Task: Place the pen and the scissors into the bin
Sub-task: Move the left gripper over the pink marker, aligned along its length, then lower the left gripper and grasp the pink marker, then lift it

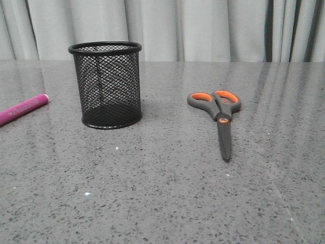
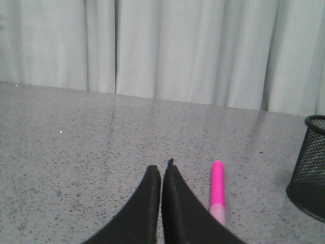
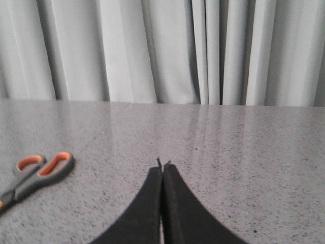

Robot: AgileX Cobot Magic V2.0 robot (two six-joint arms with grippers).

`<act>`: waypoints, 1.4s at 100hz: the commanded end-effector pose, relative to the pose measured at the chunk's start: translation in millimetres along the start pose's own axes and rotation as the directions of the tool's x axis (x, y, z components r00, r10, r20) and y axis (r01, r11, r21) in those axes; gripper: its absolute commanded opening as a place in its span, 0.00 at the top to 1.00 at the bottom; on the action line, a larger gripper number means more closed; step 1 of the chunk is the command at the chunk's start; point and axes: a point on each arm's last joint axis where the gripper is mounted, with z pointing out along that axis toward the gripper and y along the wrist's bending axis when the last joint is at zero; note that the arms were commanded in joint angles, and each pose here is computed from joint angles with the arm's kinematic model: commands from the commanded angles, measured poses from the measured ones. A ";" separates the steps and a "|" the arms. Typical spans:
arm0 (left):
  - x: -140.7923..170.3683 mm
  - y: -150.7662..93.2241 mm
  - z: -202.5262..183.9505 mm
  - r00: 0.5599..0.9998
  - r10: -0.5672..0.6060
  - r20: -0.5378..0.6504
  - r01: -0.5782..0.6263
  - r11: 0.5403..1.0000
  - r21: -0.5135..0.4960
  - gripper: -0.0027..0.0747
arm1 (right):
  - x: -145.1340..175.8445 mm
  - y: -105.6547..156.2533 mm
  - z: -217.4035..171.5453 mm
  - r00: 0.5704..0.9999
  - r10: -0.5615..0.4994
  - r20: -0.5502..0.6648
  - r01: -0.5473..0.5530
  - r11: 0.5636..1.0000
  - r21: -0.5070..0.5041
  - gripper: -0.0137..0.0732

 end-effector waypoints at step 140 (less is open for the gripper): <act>-123.3 -34.4 79.4 0.808 -0.042 -0.587 0.051 0.999 -0.002 0.99 | -91.8 14.6 82.2 0.793 0.293 -0.533 -0.311 0.948 0.058 0.92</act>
